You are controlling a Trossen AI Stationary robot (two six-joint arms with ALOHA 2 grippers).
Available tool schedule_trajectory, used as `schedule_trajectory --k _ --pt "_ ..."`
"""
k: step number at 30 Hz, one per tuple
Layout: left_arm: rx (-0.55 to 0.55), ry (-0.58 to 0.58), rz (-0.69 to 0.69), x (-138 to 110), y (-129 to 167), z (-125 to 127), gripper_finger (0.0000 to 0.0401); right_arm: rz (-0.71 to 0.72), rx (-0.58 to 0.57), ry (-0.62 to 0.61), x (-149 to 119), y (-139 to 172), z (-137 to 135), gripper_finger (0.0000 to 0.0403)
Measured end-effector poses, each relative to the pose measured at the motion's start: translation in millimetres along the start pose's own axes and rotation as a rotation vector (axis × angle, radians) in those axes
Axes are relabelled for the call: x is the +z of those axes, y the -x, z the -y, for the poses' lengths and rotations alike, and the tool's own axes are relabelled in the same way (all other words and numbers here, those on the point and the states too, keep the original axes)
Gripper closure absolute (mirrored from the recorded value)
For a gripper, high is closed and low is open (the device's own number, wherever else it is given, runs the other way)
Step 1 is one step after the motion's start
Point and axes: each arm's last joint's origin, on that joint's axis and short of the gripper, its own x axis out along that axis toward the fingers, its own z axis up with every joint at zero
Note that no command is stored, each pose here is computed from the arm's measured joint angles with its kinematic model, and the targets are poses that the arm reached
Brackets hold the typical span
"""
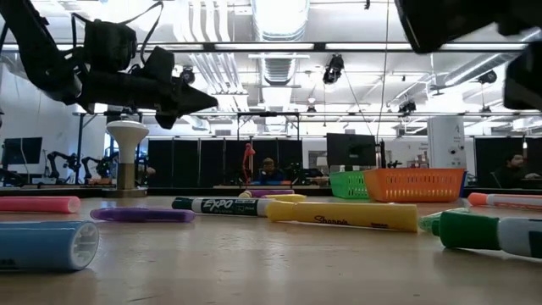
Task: Pick & Place Markers
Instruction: Put the bottom green marker pen into the green bin
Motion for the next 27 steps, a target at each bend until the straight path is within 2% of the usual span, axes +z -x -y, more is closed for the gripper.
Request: schedule_trajectory --k 3,9,19,24,27 --pt "0.001 0.001 -0.005 -2 1 0 0.0401 -0.023 -0.041 0.003 -2 -10 -7 0.0225" --pt "0.001 0.008 -0.005 -2 1 0 0.0401 -0.083 -0.048 -0.001 -4 -23 -13 0.0254" --pt "0.0 0.015 -0.003 -4 4 0 0.0401 -0.104 -0.04 0.006 -4 -16 -12 0.0341" --pt "0.001 0.018 -0.003 -4 4 0 0.0401 -0.067 -0.045 0.022 5 5 -7 0.0331" --pt "0.001 0.022 -0.003 -4 4 0 0.0401 -0.073 -0.106 0.026 17 29 7 0.0319"
